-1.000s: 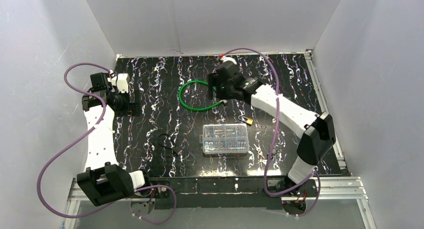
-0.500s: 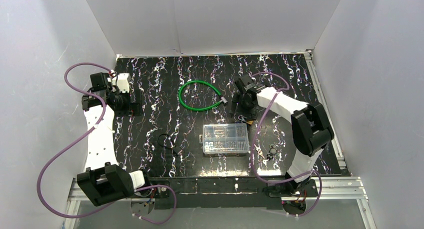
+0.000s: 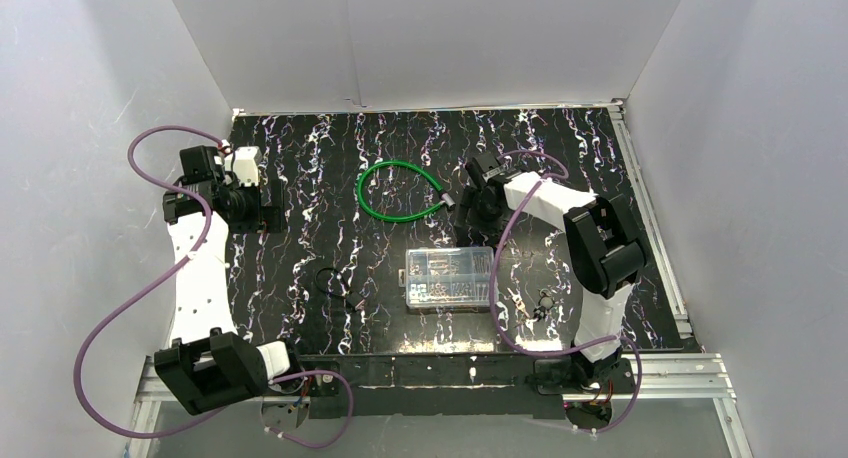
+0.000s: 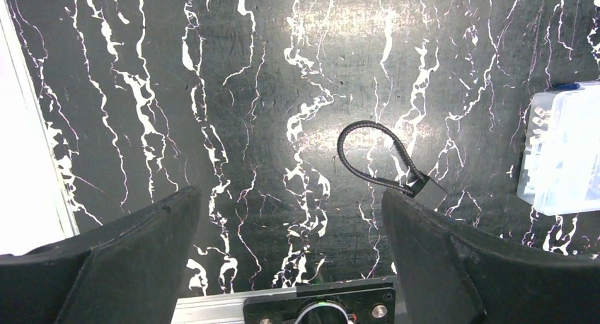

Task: Unlock with the key
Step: Move the lock to the center of the board.

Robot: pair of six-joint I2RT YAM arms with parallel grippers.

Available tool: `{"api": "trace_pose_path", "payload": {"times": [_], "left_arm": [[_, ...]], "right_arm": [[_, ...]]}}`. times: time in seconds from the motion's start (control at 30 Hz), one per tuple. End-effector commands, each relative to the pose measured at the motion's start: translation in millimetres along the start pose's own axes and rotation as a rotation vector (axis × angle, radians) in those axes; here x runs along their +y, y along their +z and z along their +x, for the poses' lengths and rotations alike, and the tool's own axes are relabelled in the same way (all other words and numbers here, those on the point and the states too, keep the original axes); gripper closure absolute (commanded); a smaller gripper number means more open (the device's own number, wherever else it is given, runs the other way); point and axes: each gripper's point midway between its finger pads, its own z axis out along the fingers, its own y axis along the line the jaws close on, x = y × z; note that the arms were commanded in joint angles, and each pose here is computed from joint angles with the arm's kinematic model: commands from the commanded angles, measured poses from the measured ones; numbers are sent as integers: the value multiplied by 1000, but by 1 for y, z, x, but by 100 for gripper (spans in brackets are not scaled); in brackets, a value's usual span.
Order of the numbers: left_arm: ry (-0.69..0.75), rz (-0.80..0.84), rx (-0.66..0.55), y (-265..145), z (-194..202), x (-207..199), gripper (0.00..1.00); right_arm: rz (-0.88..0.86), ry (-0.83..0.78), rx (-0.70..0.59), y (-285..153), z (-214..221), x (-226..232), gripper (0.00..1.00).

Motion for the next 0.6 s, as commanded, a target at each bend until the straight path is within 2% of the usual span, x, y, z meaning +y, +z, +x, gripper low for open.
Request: {"api": "trace_pose_path", "payload": {"times": [0.0, 0.23, 0.57], "left_arm": [[3, 20, -15, -12, 4, -8, 0], [11, 22, -6, -10, 8, -8, 0], [-3, 51, 8, -3, 9, -11, 1]], "right_arm": [[7, 2, -22, 9, -15, 6, 19], [0, -36, -39, -2, -22, 11, 19], [-11, -84, -144, -35, -48, 18, 19]]}}
